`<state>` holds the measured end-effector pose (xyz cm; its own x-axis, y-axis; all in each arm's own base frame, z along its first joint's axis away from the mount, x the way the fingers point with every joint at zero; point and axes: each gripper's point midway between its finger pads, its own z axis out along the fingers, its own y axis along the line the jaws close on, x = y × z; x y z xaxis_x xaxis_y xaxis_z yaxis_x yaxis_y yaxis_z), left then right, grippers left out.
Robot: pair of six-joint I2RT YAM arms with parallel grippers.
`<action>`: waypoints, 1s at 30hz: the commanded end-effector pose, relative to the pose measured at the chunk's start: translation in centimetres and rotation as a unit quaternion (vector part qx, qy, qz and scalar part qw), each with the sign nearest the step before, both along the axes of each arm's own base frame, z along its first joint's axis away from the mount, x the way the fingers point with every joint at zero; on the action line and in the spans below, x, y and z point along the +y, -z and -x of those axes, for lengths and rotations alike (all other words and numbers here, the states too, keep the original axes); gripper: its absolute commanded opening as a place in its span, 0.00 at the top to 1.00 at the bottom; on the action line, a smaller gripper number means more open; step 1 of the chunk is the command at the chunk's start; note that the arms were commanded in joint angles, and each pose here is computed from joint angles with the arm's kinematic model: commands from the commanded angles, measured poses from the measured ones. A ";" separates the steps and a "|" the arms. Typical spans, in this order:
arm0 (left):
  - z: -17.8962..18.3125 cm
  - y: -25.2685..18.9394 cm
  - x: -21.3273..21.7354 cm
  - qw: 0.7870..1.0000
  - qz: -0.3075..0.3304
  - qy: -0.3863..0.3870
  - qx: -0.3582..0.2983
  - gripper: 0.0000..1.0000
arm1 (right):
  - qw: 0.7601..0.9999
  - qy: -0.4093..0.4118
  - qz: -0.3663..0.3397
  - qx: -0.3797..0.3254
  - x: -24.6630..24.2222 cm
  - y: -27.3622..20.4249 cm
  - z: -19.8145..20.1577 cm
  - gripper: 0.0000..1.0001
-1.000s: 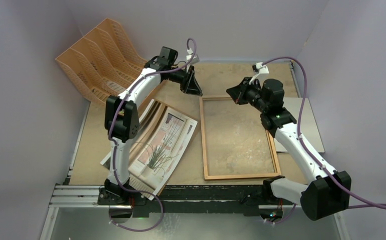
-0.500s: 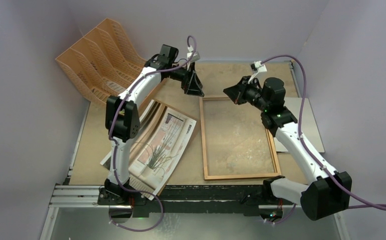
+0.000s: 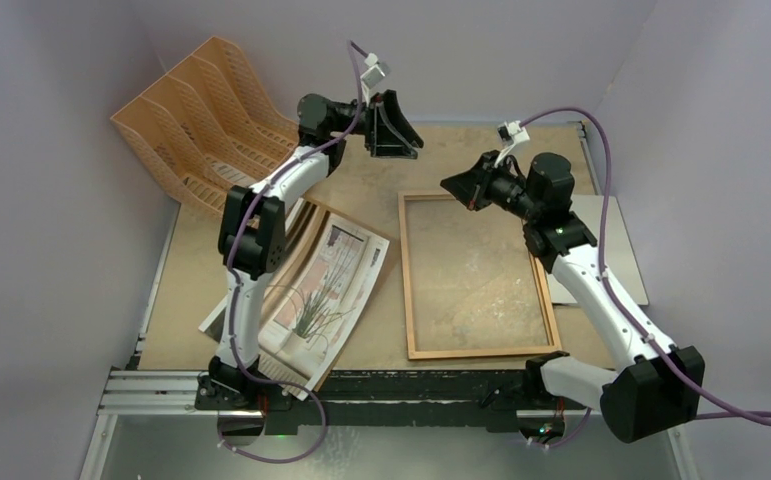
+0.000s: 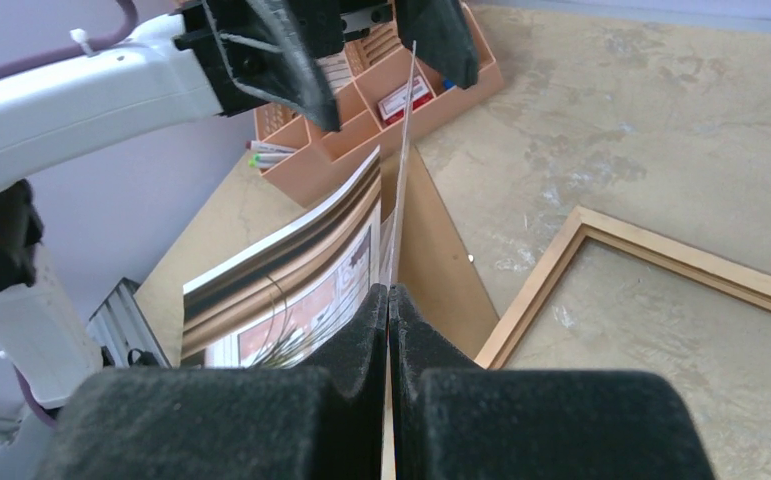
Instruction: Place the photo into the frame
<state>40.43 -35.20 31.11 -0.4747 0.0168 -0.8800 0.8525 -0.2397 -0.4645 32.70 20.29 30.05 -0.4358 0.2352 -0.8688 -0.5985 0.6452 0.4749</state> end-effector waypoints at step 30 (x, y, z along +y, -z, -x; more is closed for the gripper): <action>6.5 -5.4 0.9 0.990 0.025 0.076 -0.116 1.00 | 0.996 0.031 -0.020 -0.077 -0.9 -7.3 0.2 0.38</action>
